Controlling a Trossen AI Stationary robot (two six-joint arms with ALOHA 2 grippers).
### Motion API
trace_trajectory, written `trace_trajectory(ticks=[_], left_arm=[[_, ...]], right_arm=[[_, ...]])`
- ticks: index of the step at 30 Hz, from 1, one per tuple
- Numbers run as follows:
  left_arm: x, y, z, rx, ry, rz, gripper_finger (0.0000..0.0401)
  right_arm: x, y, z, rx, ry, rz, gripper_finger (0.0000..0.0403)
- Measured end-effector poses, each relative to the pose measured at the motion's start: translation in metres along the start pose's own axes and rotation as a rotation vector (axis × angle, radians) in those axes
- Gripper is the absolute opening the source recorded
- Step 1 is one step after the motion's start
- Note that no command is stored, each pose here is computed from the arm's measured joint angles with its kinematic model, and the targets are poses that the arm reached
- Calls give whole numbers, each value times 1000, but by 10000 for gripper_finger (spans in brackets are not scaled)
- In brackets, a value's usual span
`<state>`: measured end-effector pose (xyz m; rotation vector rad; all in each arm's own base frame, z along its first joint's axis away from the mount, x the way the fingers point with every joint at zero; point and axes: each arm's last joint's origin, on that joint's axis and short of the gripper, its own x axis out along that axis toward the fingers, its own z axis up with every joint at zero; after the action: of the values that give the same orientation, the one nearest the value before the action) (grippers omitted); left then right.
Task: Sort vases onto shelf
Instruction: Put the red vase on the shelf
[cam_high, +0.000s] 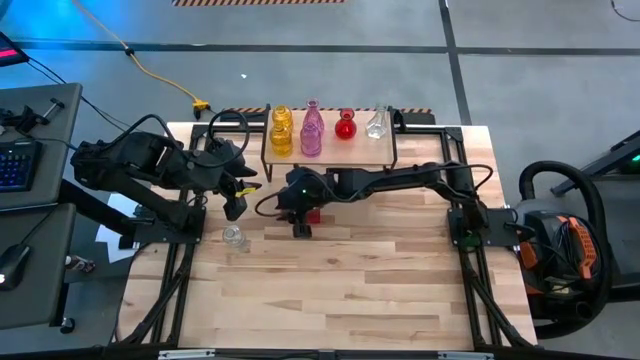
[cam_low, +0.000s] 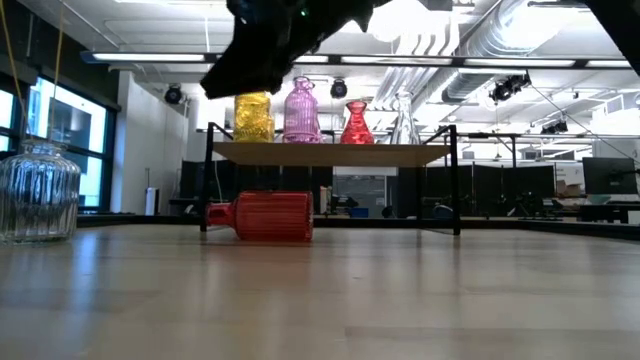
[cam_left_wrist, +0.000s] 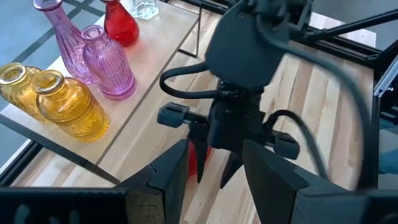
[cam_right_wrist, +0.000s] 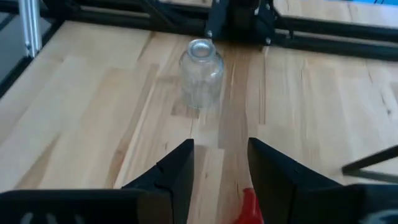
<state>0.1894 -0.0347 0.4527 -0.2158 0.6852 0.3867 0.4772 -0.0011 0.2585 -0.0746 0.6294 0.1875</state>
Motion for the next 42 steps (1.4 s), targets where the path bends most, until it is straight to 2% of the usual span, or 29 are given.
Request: trace_trajectory(ticks=[9, 16, 20, 26, 31, 36, 42], left_arm=[[0, 0, 0, 0, 0, 0, 145], [0, 0, 0, -21, -1, 0, 145], [0, 0, 0, -27, -1, -1, 145], [0, 0, 0, -54, -1, 0, 145], [1, -1, 0, -52, 0, 0, 145], [3, -2, 0, -49, 6, 3, 145], [4, -2, 0, -47, 6, 4, 145]], right_arm=[[6, 0, -15, 14, 113, 22, 134], [7, 9, -19, -161, 164, 41, 134], [8, 12, -18, -208, 171, -16, 134], [22, -2, -23, -142, 133, -66, 135], [39, -7, -41, -82, 208, -88, 135], [45, -9, -50, -86, 264, -136, 135], [43, -17, -51, -68, 264, -141, 135]])
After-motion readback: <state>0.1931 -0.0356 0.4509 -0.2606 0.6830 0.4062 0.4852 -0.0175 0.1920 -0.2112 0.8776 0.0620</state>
